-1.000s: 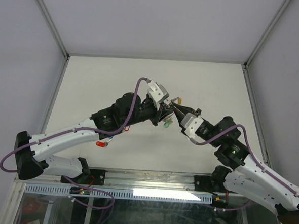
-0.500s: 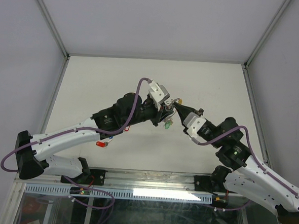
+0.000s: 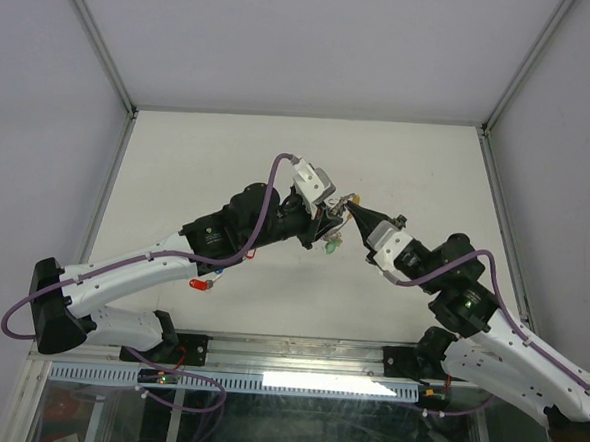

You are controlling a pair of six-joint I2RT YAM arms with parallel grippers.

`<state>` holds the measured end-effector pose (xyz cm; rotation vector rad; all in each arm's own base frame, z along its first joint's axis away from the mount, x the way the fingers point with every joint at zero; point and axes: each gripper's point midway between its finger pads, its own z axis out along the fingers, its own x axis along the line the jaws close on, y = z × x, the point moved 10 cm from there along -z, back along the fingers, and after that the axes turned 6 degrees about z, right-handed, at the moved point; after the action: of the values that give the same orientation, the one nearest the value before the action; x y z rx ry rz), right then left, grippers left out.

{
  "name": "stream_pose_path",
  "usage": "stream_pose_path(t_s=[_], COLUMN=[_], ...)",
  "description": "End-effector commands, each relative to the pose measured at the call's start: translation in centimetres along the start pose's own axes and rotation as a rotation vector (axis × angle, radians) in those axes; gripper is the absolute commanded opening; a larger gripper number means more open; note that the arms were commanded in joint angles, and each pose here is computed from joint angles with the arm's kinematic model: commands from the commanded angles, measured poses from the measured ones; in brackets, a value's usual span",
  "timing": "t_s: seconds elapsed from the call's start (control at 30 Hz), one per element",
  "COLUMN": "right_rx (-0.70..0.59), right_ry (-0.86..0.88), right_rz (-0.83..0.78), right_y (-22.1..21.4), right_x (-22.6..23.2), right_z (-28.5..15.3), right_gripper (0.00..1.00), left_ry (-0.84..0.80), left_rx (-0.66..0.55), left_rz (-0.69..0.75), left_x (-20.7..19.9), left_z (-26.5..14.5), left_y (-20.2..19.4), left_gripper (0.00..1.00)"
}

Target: Put the keys on the keyring

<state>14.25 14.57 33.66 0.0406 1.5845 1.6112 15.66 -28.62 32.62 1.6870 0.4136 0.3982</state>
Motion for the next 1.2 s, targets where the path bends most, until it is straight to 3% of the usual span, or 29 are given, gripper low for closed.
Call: stream_pose_path(t_s=[0.0, 0.27, 0.77, 1.17], right_rx=[-0.024, 0.004, 0.005, -0.002], right_ry=[-0.045, -0.07, -0.082, -0.073], right_rz=[0.024, 0.047, 0.055, 0.055], right_y=[0.7, -0.1, -0.4, -0.4], right_x=[-0.6, -0.3, -0.2, -0.1], right_z=[-0.4, -0.3, 0.2, 0.4], right_gripper=[0.0, 0.0, 0.12, 0.12], left_ry=[0.021, 0.037, 0.019, 0.013], left_rx=[-0.134, -0.13, -0.118, -0.117], left_rz=[0.009, 0.018, 0.027, 0.028], left_x=[0.1, 0.3, 0.1, 0.1], left_z=[-0.8, -1.0, -0.8, -0.7], left_y=[3.3, 3.4, 3.4, 3.4], left_gripper=[0.0, 0.0, 0.0, 0.0])
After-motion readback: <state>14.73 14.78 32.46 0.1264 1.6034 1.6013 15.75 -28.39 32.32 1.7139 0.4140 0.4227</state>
